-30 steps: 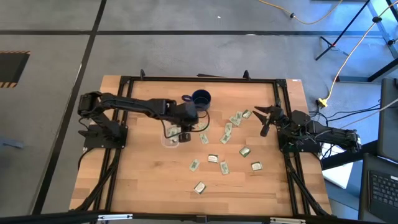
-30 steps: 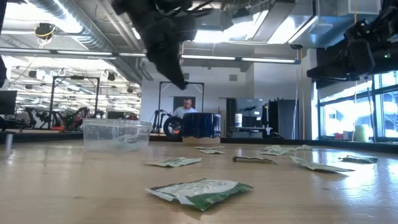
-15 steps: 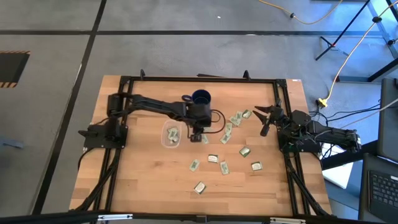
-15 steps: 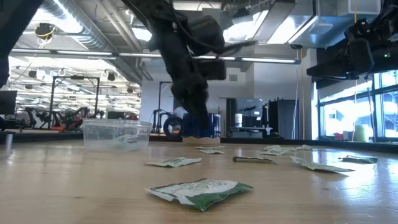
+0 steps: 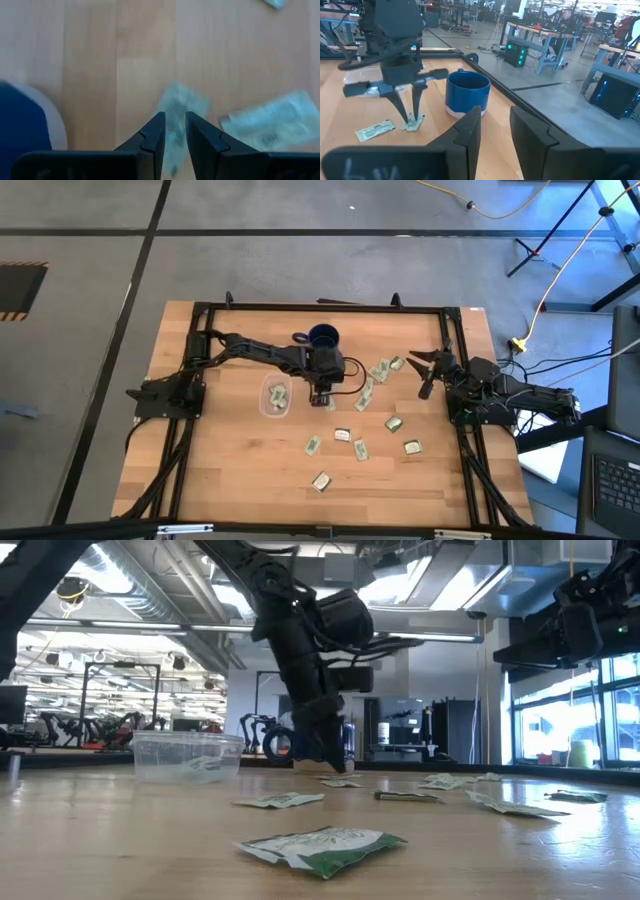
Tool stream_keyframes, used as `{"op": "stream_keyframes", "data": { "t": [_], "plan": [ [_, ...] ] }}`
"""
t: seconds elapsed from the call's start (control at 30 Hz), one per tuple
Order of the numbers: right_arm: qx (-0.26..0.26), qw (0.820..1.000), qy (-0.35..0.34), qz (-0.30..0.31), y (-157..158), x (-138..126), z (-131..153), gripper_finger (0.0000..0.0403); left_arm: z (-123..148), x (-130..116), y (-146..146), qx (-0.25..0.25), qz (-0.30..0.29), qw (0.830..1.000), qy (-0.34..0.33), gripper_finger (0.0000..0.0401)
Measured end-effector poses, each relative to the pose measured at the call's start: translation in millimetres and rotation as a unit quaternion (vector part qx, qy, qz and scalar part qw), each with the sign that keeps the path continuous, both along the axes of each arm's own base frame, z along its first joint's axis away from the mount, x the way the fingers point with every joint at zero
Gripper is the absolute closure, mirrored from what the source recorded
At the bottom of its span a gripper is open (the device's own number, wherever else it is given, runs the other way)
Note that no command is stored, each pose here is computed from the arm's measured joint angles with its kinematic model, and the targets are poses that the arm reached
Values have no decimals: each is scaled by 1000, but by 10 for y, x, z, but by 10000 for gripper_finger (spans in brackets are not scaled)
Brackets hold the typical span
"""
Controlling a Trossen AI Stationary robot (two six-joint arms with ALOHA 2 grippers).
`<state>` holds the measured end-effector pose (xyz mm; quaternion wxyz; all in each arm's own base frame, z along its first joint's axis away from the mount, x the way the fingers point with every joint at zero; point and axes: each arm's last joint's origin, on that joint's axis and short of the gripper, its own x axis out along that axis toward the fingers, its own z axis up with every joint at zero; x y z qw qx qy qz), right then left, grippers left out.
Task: Pick and place Stevia / Truvia into bins
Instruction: Put the white stevia packet into the transparent container
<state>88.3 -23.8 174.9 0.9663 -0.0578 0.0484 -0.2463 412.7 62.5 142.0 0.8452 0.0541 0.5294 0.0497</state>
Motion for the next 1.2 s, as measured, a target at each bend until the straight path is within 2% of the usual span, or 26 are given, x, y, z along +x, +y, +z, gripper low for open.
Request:
{"op": "stream_keyframes", "data": {
  "t": [0.2, 0.43, 0.83, 1.03, 1.2],
  "plan": [
    [1, 1000, 1, 0, 0, 0, -3, 295, -73, -28, 56, -10, 18, 1000, 21, 331],
    [1, 1000, 2, -4, -2, -1, -5, 295, -79, -40, 51, -24, 13, 999, 25, 335],
    [1, 1000, 3, -5, -2, -2, -6, 295, -86, -34, -48, -30, 7, 999, 29, 395],
    [1, 1000, 3, -4, -2, -2, -7, 295, 52, -116, -138, -48, 11, 997, 65, 396],
    [3, 1000, 7, -5, -2, -2, -15, 295, 383, -172, -255, -49, 5, 997, 65, 399]
  ]
}}
